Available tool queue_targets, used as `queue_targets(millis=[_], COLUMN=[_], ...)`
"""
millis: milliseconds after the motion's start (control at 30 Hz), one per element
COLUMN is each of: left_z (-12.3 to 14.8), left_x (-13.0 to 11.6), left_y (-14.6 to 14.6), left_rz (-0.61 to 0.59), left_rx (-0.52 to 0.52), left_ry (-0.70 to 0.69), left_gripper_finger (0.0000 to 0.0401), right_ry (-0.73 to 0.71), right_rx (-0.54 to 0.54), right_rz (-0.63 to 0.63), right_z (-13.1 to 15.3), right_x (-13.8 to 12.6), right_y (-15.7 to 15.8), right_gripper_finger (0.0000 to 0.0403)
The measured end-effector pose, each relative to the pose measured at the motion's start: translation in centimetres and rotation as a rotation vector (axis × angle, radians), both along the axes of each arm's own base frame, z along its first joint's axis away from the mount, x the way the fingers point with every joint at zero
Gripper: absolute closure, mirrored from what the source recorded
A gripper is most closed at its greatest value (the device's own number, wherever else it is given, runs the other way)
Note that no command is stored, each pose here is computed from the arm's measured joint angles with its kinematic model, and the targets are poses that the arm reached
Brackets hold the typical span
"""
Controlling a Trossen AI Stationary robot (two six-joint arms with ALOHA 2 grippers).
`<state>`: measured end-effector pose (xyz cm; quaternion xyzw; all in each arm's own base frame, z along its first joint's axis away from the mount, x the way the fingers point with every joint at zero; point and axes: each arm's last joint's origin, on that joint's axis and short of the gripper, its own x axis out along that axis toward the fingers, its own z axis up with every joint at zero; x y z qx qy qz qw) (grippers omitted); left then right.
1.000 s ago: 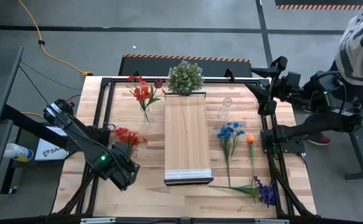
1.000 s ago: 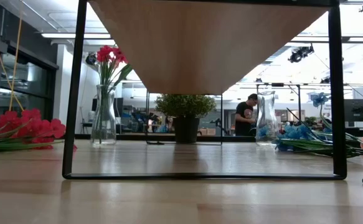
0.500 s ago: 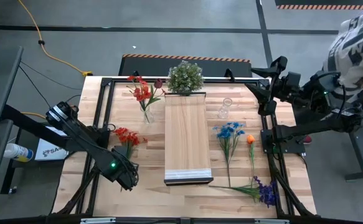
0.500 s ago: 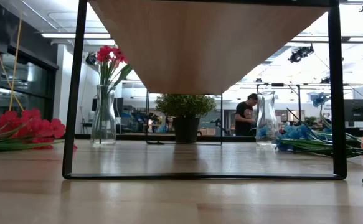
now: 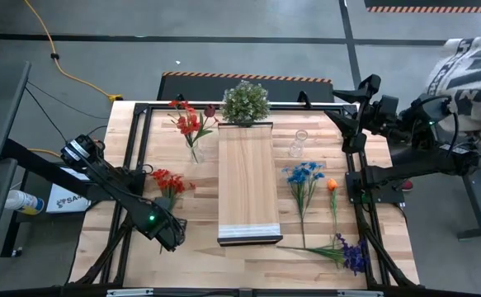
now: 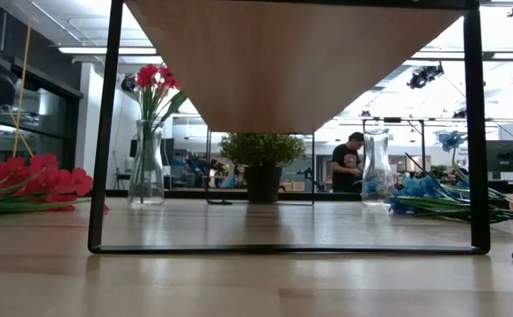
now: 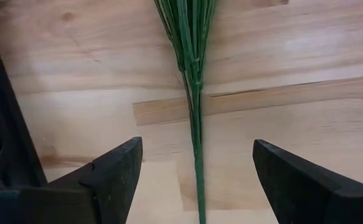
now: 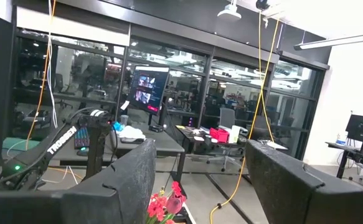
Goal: Pick and place flowers into a vace then onto a shelf
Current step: Put the orange flowers into the left transparent vase
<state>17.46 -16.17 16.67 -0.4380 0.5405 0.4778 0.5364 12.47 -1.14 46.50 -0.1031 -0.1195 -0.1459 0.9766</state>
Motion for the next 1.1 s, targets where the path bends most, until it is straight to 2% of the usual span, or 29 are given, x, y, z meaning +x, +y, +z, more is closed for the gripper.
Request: queue_targets(millis=[267, 500, 967, 1100], left_z=[-0.9, -3.1, -2.5, -2.2], left_x=[-0.3, -0.7, -0.3, 0.0], left_y=[0.3, 0.7, 0.4, 0.0], left_rz=[-0.002, 0.012, -0.039, -0.039], left_rx=[0.009, -0.058, -0.046, -0.076], left_ry=[-0.013, -0.073, -0.069, -0.09], left_gripper_finger=[0.0064, 0.0064, 0.0064, 0.0064], right_ry=[0.0, -0.004, -0.005, -0.005], right_rx=[0.0, 0.016, 0.017, 0.017], right_rz=[0.0, 0.005, 0.005, 0.005], right_z=[0.0, 0.0, 0.0, 0.0], right_x=[0.0, 0.0, 0.0, 0.0], right_y=[0.0, 0.0, 0.0, 0.0], right_gripper_finger=[0.0167, 0.0167, 0.0167, 0.0167])
